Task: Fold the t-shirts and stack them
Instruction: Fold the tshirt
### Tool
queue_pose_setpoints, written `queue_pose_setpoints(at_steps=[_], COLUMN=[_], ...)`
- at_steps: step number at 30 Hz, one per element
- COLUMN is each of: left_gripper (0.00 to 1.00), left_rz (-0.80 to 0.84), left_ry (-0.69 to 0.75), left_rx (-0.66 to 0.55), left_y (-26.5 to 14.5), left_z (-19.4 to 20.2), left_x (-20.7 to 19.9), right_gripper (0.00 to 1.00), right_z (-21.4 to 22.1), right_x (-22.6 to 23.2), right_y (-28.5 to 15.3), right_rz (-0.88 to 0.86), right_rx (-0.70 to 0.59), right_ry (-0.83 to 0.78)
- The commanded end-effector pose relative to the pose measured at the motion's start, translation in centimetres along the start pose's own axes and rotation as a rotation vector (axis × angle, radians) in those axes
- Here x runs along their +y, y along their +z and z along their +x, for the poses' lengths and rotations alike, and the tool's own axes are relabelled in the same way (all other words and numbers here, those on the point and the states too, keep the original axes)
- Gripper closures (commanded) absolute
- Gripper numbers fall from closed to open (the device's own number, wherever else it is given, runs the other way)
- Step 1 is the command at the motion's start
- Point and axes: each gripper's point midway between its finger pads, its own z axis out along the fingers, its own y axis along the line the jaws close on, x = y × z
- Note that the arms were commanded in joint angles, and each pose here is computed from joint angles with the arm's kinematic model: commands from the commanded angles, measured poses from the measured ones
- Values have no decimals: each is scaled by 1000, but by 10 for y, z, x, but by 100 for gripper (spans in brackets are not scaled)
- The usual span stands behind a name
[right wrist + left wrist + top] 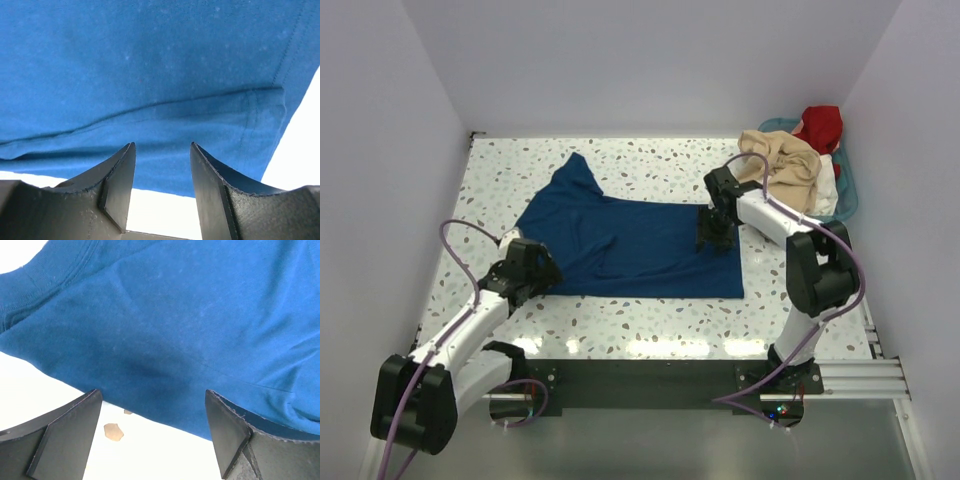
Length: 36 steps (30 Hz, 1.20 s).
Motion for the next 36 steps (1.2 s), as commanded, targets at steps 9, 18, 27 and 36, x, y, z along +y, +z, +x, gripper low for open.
queue_pose_setpoints(at_steps=[9,18,27,36], left_gripper=[8,7,6,6], left_rz=[55,22,-41,-86], left_ry=[15,36,29,-11], left_rx=[-110,-91,-48,19], left_y=[1,22,34,45], left_z=[-49,-43,-23,0], left_x=[-30,-21,0,13], right_gripper=[48,48,48,47], right_z=[51,83,135,170], right_x=[-25,-49,-70,-76], right_y=[-5,25,38,23], right_rz=[21,103,173,182], right_rx=[32,119,282,431], right_ry=[12,20,56,64])
